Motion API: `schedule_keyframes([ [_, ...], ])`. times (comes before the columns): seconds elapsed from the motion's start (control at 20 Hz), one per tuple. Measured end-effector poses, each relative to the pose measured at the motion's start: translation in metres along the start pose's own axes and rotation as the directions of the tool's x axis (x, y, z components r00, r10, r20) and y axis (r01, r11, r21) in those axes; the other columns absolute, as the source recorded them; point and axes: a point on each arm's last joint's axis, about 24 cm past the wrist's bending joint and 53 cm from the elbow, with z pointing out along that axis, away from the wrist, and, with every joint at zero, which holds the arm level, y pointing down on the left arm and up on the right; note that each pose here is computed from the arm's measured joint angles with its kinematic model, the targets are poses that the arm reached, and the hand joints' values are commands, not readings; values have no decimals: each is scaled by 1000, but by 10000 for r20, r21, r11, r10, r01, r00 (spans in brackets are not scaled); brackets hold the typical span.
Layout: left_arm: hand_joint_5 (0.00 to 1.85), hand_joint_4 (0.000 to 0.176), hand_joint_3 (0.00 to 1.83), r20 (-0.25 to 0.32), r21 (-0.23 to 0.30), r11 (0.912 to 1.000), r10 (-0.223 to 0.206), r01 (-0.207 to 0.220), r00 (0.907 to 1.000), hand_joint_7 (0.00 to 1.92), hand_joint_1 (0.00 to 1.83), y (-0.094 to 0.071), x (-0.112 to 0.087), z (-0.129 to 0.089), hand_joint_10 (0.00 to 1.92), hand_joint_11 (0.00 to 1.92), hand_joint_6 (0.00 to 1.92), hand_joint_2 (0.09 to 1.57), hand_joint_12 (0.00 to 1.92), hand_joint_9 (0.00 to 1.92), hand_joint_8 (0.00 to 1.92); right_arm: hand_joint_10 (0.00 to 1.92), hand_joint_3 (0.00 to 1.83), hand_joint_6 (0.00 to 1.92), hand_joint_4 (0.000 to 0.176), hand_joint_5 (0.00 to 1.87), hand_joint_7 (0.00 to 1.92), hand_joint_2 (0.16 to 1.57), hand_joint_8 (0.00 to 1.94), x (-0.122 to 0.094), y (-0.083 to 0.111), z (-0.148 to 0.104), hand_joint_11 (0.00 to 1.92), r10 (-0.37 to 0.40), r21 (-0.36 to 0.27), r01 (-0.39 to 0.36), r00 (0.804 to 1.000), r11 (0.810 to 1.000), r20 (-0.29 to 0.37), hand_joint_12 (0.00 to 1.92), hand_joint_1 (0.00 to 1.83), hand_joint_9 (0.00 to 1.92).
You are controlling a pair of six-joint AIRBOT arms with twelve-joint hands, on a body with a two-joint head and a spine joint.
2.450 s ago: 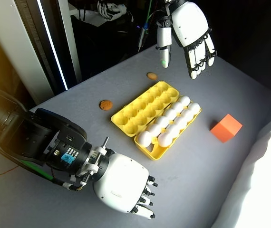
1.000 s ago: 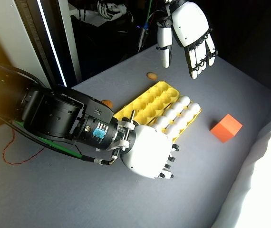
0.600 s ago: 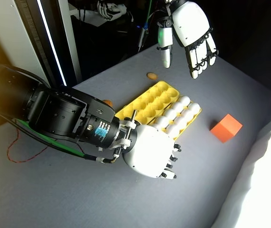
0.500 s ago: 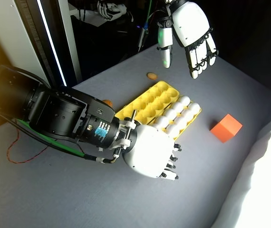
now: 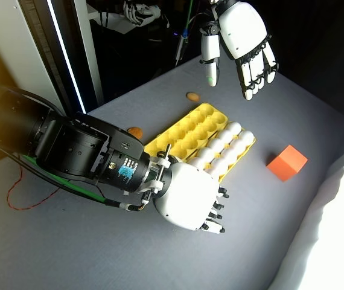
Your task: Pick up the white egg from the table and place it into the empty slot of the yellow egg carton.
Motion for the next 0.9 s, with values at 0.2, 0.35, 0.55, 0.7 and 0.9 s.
schedule_keyframes([
  [0.2, 382, 0, 0, -4, -1, 10000, -1, 1, 10000, 434, 0, 0, 0, 0, 0, 0, 1, 1308, 545, 391, 0, 331, 0, 21, 0, 654, 708, 1041, 0, 0, 0, 0, 59, 4, -2, -4, 10000, 10000, 5, 1350, 1104, 539],
  [0.35, 383, 0, 0, -57, -9, 10000, -21, 21, 10000, 435, 0, 0, 1, 0, 0, 0, 0, 1308, 546, 388, 0, 268, 0, 2, 0, 623, 662, 1037, 0, -7, 1, -4, 26, -330, -20, 330, 9994, 9995, 44, 1324, 1088, 515],
  [0.55, 369, 0, 1, -71, -11, 10000, -27, 27, 10000, 425, 0, 0, 2, 0, 0, 0, 2, 1310, 544, 381, 0, 201, 0, 0, 0, 605, 625, 1026, 0, -45, 21, -36, 3, -3064, -601, 3153, 9439, 9471, 1234, 1303, 1076, 510],
  [0.7, 364, 0, 0, -65, -2, 10000, -24, 24, 10000, 431, 0, 0, 2, 0, 1, 0, 0, 1308, 575, 397, 0, 143, 0, 0, 0, 567, 577, 1022, 0, -66, 32, -68, 0, -5092, -640, 5265, 8417, 8478, 1798, 1232, 1056, 483],
  [0.9, 368, 0, 0, -18, 0, 10000, 11, -11, 10000, 432, 0, 0, 1, 0, 2, 0, 2, 1314, 563, 390, 1, 68, 0, 1, 0, 455, 473, 1013, 0, -59, 38, -109, 0, -6804, -648, 6969, 7130, 7142, 1690, 1026, 1015, 406],
])
